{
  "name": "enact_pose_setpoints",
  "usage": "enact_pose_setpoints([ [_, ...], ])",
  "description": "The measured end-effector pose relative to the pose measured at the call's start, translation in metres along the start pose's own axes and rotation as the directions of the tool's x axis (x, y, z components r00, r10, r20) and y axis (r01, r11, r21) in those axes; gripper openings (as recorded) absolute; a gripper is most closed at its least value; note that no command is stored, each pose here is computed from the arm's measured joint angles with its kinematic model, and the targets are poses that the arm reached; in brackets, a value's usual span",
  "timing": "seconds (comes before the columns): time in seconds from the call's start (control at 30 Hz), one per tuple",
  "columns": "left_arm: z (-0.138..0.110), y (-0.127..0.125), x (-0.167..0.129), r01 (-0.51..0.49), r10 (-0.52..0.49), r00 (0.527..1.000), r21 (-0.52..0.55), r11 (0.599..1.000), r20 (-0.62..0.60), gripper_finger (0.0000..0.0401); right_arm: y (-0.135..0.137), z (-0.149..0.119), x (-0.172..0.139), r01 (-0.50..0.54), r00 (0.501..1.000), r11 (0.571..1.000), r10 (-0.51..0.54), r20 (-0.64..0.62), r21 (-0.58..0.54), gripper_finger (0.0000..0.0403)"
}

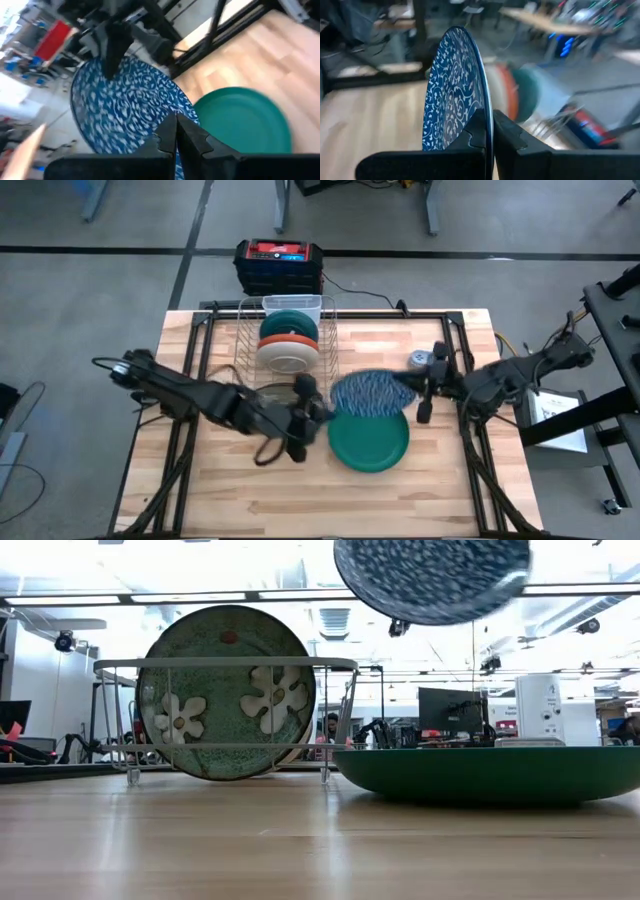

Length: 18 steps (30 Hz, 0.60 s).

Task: Sort dishes
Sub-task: Put the blue ceramic plate into the dish rack

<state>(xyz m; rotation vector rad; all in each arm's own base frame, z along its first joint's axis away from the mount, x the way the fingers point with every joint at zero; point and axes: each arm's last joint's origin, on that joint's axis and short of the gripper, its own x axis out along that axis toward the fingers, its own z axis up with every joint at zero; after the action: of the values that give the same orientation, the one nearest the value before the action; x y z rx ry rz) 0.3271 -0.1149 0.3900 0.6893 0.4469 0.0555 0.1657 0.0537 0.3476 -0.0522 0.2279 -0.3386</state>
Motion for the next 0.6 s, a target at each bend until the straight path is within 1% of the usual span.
enact_pose_setpoints([
  [0.13,-0.015,0.024,-0.019,-0.047,0.047,0.998,-0.005,0.999,-0.03,0.0,-0.009,0.016,0.007,0.081,0.992,0.995,-0.075,0.106,-0.056,0.0],
  [0.2,-0.029,0.031,-0.026,-0.063,0.063,0.997,0.011,0.998,-0.048,0.0,-0.014,0.019,0.013,0.12,0.982,0.989,-0.106,0.157,-0.08,0.0],
  [0.27,-0.043,0.04,-0.036,-0.093,0.093,0.994,0.003,0.996,-0.054,0.0,-0.02,0.019,0.021,0.168,0.969,0.981,-0.145,0.202,-0.101,0.0],
  [0.4,-0.071,0.059,-0.054,-0.196,0.196,0.98,-0.027,0.98,-0.023,0.0,-0.034,0.013,0.046,0.147,0.958,0.984,-0.116,0.262,-0.102,0.0],
  [0.53,-0.096,0.071,-0.068,-0.3,0.3,0.954,-0.026,0.954,0.008,0.0,-0.049,0.01,0.077,0.147,0.945,0.983,-0.106,0.31,-0.112,0.0],
  [0.6,-0.105,0.077,-0.075,-0.346,0.347,0.937,-0.04,0.937,0.023,0.0,-0.055,0.006,0.094,0.125,0.944,0.985,-0.08,0.319,-0.123,0.0],
])
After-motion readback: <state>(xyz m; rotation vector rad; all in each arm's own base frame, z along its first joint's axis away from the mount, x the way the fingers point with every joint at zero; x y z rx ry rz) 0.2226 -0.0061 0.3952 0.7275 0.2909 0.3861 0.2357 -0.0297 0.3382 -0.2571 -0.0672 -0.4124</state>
